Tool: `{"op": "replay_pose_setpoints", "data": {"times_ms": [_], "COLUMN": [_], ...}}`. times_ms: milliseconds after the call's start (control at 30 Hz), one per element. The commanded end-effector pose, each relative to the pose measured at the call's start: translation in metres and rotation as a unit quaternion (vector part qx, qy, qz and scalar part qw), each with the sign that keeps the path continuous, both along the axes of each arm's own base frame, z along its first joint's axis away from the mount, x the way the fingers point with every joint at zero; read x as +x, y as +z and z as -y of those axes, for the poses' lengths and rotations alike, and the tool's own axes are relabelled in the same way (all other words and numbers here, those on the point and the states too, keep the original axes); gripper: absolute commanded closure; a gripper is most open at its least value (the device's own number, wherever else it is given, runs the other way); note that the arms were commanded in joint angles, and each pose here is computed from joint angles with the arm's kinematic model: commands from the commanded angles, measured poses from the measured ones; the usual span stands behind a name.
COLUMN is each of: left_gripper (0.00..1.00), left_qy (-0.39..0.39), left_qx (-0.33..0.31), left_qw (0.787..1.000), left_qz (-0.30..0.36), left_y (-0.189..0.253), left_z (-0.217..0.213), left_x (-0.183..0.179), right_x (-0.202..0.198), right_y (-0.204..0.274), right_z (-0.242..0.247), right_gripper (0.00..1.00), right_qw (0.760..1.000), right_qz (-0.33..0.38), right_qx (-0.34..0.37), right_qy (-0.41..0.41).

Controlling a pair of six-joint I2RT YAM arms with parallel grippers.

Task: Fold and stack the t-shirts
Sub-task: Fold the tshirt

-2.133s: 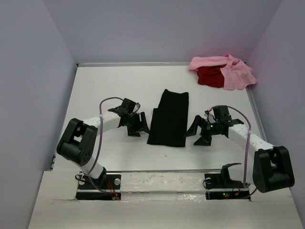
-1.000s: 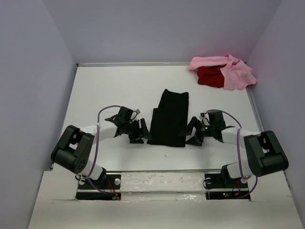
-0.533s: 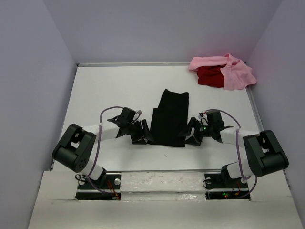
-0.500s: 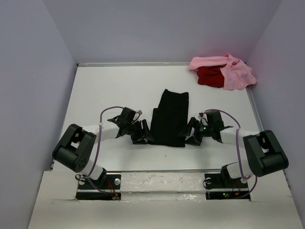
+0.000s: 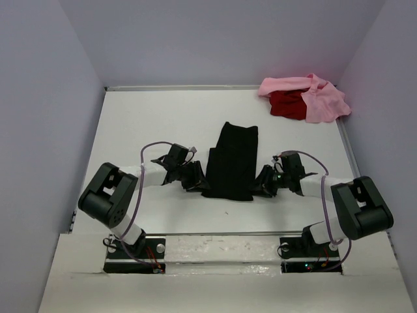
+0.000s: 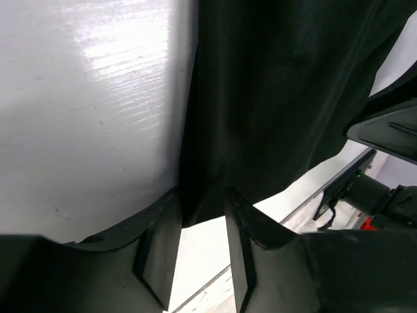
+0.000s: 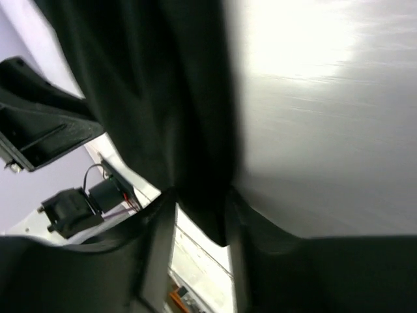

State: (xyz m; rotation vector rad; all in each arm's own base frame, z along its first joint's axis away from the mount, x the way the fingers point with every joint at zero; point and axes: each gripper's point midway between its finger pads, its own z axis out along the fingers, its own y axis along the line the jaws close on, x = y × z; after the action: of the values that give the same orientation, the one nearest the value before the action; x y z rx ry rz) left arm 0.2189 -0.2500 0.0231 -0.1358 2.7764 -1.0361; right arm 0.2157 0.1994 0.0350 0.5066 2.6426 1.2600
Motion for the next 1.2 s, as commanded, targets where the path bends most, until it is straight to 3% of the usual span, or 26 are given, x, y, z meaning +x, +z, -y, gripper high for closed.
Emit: {"op": "replay_pose_setpoints", "data": {"times_ms": [0,133,200,267,433,500,667,1167], "left_gripper": [0.60,0.60,0.71,0.72,0.57,0.52,0.49,0.48], "left_qy": [-0.003,-0.005,-0.005,-0.005,-0.006,-0.007,-0.007,-0.006], "left_qx": [0.067,0.066,0.067,0.067,0.069,0.069,0.072,0.071], "left_qw": [0.997,0.997,0.997,0.997,0.997,0.997,0.997,0.997], "left_qz": [-0.025,-0.028,-0.028,-0.030,-0.034,-0.032,-0.032,-0.033], "left_y": [-0.034,-0.035,-0.035,-0.036,-0.038,-0.037,-0.038,-0.036], "left_z": [-0.021,-0.022,-0.024,-0.025,-0.026,-0.026,-0.027,-0.025], "left_x": [-0.016,-0.019,-0.022,-0.024,-0.027,-0.026,-0.026,-0.023], "right_x": [-0.006,-0.009,-0.012,-0.015,-0.018,-0.020,-0.020,-0.034], "right_y": [-0.016,-0.014,-0.015,-0.015,-0.015,-0.014,-0.005,-0.024], "right_z": [0.001,0.004,0.008,0.009,0.010,0.012,0.016,0.015], "right_gripper": [0.68,0.67,0.77,0.76,0.51,0.46,0.42,0.44], "right_qw": [1.000,0.999,0.999,0.998,0.998,0.998,0.997,0.998], "right_qz": [-0.012,-0.014,-0.018,-0.022,-0.025,-0.026,-0.011,-0.033], "right_qx": [-0.022,-0.033,-0.047,-0.049,-0.052,-0.060,-0.072,-0.053], "right_qy": [0.006,0.011,0.012,0.014,0.018,0.022,0.028,0.014]}}
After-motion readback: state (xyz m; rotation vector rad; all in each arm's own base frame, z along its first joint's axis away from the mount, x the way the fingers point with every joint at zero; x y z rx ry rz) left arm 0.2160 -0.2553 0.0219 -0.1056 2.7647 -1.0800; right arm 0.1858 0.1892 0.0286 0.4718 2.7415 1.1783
